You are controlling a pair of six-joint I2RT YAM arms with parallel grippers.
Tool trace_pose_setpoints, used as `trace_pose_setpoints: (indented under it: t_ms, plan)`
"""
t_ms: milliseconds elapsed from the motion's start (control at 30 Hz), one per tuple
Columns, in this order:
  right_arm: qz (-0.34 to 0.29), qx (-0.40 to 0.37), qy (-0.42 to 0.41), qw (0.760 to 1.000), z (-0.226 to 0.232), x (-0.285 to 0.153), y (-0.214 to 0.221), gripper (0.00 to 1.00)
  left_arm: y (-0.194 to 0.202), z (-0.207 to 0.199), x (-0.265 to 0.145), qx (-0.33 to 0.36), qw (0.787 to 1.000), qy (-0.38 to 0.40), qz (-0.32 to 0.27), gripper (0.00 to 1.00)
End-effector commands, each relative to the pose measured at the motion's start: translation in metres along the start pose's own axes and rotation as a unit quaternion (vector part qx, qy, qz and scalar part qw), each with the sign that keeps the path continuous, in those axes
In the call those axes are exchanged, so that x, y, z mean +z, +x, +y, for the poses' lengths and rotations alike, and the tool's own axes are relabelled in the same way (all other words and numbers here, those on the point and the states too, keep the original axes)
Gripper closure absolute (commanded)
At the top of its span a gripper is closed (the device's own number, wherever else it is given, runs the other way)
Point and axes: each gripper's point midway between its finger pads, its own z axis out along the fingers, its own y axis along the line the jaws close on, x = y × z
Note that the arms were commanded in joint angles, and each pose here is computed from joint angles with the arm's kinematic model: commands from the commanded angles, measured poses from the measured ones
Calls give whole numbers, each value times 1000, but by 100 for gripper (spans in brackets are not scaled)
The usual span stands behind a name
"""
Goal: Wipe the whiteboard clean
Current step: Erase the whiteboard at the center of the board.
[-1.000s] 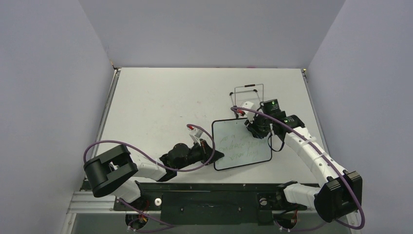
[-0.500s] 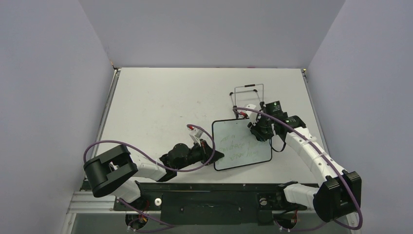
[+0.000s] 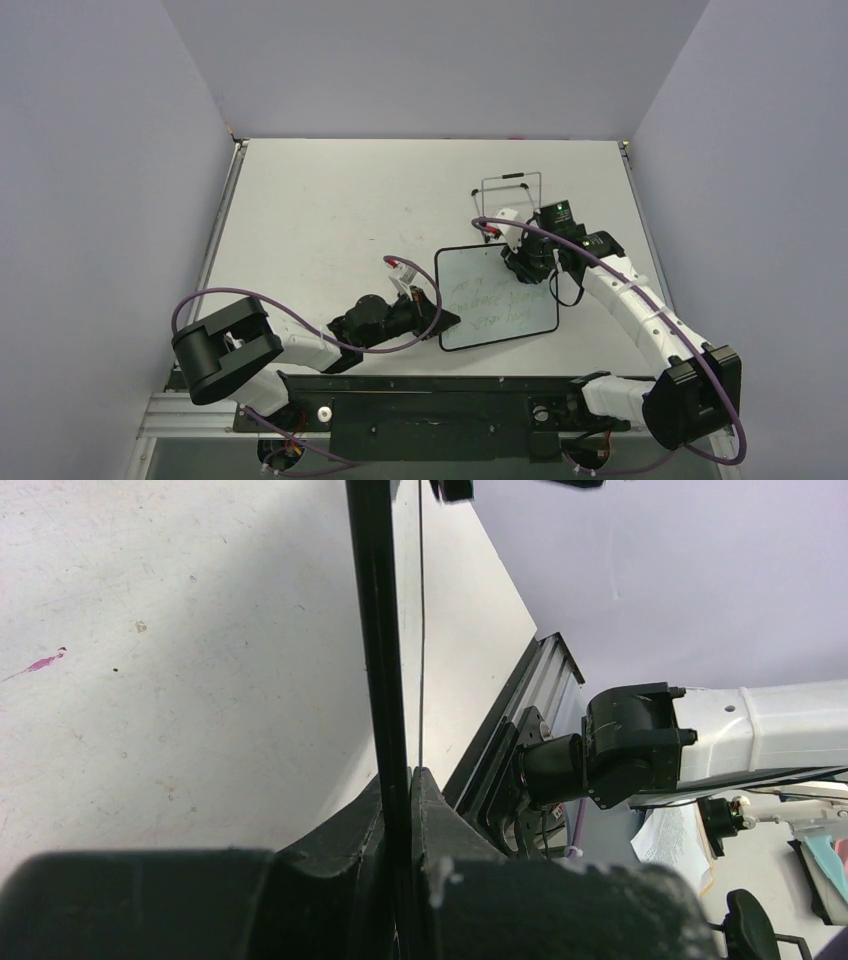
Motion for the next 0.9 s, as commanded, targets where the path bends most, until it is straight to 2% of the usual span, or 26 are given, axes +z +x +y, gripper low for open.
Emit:
trace_pose_setpoints:
  t_ms: [0, 200, 300, 467, 633, 733, 867]
  plan:
    - [7, -15, -26, 1000, 23, -1, 18, 100, -8, -26, -3, 30, 998, 53, -10, 100]
    - [29, 22, 29, 999, -3, -3, 31, 100, -8, -26, -2, 30, 998, 53, -9, 100]
    - [19, 32, 56, 998, -24, -9, 18, 100, -8, -27, -2, 30, 998, 54, -9, 100]
    - [-10, 30, 53, 998, -36, -14, -11, 100, -8, -27, -3, 30, 998, 52, -11, 100]
    - [-16, 4, 8, 1000, -12, -8, -17, 100, -8, -26, -3, 30, 998, 52, -10, 100]
    - [-4, -18, -22, 1000, 11, -3, -3, 100, -8, -27, -4, 30, 998, 52, -11, 100]
    - [8, -19, -24, 999, 20, -3, 16, 100, -9, -27, -6, 31, 998, 52, -13, 100]
